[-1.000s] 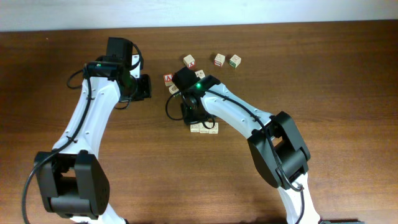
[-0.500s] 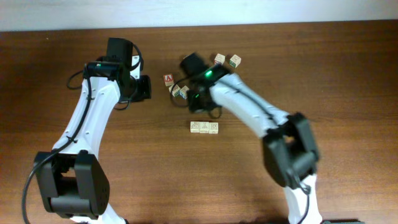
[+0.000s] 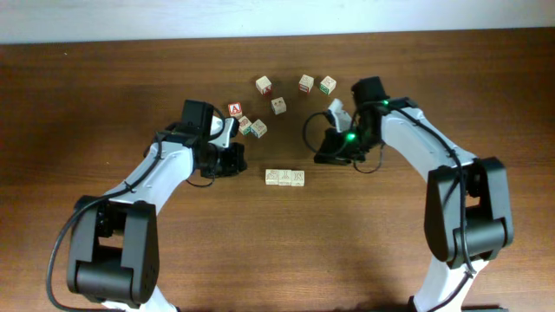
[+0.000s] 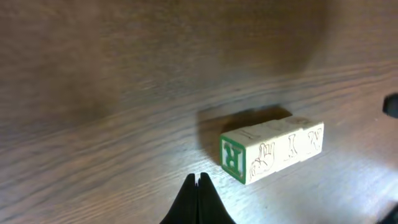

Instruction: Rotate 3 blocks

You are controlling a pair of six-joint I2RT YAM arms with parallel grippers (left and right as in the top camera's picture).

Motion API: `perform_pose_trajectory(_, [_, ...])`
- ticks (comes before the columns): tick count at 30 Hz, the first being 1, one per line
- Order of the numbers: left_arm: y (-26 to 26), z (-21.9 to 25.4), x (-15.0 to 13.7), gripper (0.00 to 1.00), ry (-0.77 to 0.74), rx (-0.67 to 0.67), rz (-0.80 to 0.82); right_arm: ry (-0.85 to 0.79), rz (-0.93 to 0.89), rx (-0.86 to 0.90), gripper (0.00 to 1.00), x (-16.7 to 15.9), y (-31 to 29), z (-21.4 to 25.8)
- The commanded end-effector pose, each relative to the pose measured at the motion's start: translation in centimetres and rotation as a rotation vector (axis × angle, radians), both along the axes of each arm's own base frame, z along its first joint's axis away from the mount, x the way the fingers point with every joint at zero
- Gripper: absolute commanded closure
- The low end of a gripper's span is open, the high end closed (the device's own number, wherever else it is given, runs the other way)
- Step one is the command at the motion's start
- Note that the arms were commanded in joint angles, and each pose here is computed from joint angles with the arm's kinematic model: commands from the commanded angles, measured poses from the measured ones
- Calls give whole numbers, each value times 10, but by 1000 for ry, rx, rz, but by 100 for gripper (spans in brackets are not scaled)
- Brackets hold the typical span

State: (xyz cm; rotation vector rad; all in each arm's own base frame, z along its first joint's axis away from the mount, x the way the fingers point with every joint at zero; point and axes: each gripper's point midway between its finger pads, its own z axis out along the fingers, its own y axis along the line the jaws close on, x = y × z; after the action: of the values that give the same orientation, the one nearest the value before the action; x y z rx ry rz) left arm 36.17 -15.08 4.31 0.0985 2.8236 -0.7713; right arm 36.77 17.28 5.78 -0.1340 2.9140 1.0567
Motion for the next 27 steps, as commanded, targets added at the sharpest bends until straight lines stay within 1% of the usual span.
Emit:
perform_pose_trajectory(1, [-6,-6,-4,100,13,-46,-4,8,-34,62,96,0,-7,-6])
perform_pose_trajectory(3, [-19,-13,-6,100,21,-77,-36,4,-43,80,96,0,-5,-10])
perform_pose_trajectory(5, [-30,-24,-13,100,52,-80,-66,16,-77,83,96,-1,-5,-18])
perform_pose_trajectory(8, [-31,-27,-14,100,80,-95,-48,30,-111,84,96,-4,-6,-29])
perform_pose_trajectory(11, [-37,-27,-22,100,112,-109,-54,28,-111,84,96,-4,-6,-30])
perform_pose_trajectory(17, [-41,-29,-23,100,113,-106,-62,32,-110,83,96,-5,-6,-30])
perform_pose_trajectory(21, [-45,-36,-23,100,128,-130,-70,36,-102,82,96,-8,-3,-31])
perform_pose_trajectory(27, [-46,-36,-24,100,129,-135,-72,108,-133,69,96,-19,1,-37])
